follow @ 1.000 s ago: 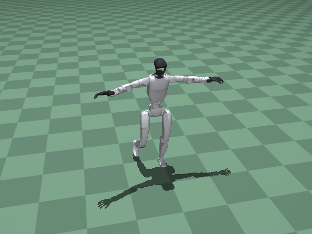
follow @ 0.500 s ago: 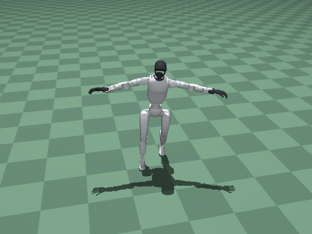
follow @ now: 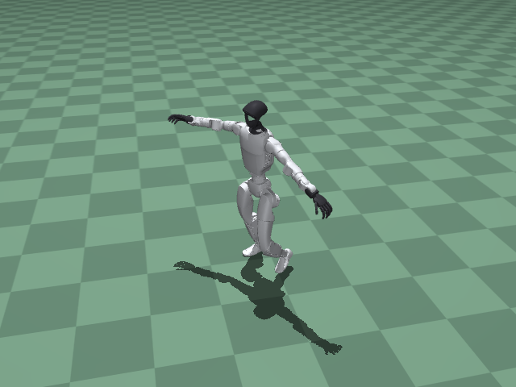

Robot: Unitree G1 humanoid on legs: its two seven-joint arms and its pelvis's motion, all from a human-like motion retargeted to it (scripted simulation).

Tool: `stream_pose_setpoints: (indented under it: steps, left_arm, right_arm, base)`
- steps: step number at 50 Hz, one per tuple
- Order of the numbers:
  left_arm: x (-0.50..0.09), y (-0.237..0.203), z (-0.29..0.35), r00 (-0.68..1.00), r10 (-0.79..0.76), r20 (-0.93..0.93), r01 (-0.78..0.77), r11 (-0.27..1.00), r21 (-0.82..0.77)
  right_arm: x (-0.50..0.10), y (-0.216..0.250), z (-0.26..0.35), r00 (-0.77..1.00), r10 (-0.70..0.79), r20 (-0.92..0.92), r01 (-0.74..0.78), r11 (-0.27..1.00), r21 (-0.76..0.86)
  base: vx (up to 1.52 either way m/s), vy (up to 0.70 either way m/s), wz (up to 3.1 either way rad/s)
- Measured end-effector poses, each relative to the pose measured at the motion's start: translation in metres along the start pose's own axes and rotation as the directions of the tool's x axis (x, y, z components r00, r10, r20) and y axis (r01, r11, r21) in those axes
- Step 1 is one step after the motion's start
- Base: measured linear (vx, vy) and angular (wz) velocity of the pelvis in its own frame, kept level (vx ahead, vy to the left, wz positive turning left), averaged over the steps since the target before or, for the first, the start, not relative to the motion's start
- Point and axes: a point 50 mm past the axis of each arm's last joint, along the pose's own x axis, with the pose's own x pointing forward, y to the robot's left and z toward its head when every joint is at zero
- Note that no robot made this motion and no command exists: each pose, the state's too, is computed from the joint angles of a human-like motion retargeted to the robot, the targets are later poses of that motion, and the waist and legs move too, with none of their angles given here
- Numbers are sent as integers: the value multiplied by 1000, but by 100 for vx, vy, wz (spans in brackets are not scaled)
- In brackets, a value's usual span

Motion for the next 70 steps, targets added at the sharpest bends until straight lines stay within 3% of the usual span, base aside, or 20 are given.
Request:
stream_pose_setpoints:
  steps: [3,7,13,19,23,26,30,37,45,48,55,63,70]
  left_arm:
    - [-2,20,-15,999,1,-48,0,1000,16]
    - [1,7,-29,997,-16,-82,19,999,35]
    - [5,-9,-27,1000,-6,-26,6,1000,6]
    - [-15,77,-17,977,207,61,-207,978,-4]
    - [-46,149,-29,922,388,21,-385,919,-80]
    - [-59,170,-37,893,449,-40,-450,881,-149]
    - [-48,153,-34,916,401,-7,-398,908,-128]
    - [-28,113,-26,953,291,86,-296,953,62]
    - [-41,138,-23,945,326,19,-327,943,56]
    - [-32,120,-20,948,318,12,-318,947,45]
    - [-22,88,8,970,215,117,-228,967,114]
    - [-42,125,28,941,312,133,-324,942,85]
    - [-29,81,52,892,393,224,-422,902,97]
  right_arm:
    - [-2,-3,39,991,36,126,-34,999,-16]
    - [-9,6,70,962,44,270,-24,997,-79]
    - [-16,64,47,953,209,219,-167,966,-198]
    - [-22,92,70,929,232,288,-165,957,-240]
    - [-32,83,121,872,192,449,-60,955,-292]
    - [-34,75,134,857,145,495,30,944,-328]
    - [-24,77,108,907,157,390,22,909,-417]
    - [-7,53,57,974,141,179,-50,899,-435]
    - [-9,-27,111,966,-76,248,127,972,-198]
    - [-8,-16,107,969,-92,227,137,971,-193]
    - [-3,29,58,997,50,52,-31,947,-320]
    - [-5,-10,96,986,-20,166,48,985,-167]
    - [-4,9,83,983,-67,173,86,991,-105]
  base:
    - [-2,-30,-354]
    - [7,-1,-268]
    - [12,22,-280]
    - [-4,32,-365]
    - [-21,32,-288]
    - [-37,29,-249]
    - [-53,24,-142]
    - [-79,11,-93]
    - [-94,3,-110]
    - [-86,0,10]
    - [-96,10,11]
    - [-113,5,-85]
    - [-110,-24,-79]
